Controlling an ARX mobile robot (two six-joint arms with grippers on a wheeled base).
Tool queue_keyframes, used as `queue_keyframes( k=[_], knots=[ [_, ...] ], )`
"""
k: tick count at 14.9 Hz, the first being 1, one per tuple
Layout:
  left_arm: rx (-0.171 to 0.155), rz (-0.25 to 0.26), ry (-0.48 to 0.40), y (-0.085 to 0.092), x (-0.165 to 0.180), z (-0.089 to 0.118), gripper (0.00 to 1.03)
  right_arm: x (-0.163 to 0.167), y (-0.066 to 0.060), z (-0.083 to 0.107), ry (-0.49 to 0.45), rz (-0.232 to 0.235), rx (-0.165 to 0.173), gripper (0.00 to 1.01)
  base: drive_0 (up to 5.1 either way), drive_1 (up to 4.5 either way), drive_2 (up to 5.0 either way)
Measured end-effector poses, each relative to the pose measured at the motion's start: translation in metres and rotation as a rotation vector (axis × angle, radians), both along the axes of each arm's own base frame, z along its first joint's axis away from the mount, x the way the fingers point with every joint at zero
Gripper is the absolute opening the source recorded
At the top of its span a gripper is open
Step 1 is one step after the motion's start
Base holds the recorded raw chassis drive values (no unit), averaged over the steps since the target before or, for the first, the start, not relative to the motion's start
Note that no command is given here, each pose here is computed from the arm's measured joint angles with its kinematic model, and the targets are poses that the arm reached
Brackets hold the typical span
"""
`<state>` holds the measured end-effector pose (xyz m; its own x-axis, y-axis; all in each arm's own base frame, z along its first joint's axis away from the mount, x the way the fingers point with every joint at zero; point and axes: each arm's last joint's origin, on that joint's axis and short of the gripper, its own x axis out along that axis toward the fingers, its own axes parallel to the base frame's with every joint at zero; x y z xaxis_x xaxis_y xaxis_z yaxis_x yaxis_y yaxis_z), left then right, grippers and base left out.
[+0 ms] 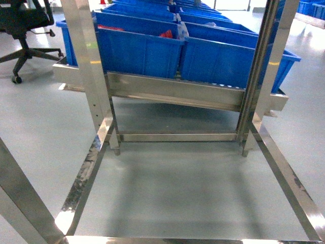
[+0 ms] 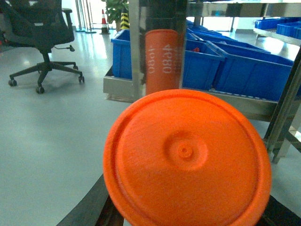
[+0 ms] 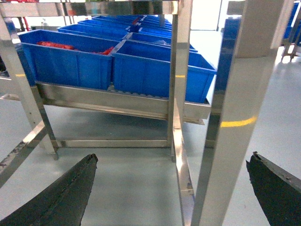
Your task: Pick capacitor and pack into box
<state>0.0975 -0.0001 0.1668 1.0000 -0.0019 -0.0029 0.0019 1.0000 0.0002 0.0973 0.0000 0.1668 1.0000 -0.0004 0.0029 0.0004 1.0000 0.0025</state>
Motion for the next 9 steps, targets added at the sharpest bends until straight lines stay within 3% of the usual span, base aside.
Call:
queue_keyframes(
  k=[9],
  knots=[
    [0.0, 0.0, -0.001, 0.0, 0.0, 0.0001, 0.44, 0.0, 0.0, -0.0002, 0.002, 0.0, 0.0, 0.98, -5.0, 2.48, 2.5]
  ],
)
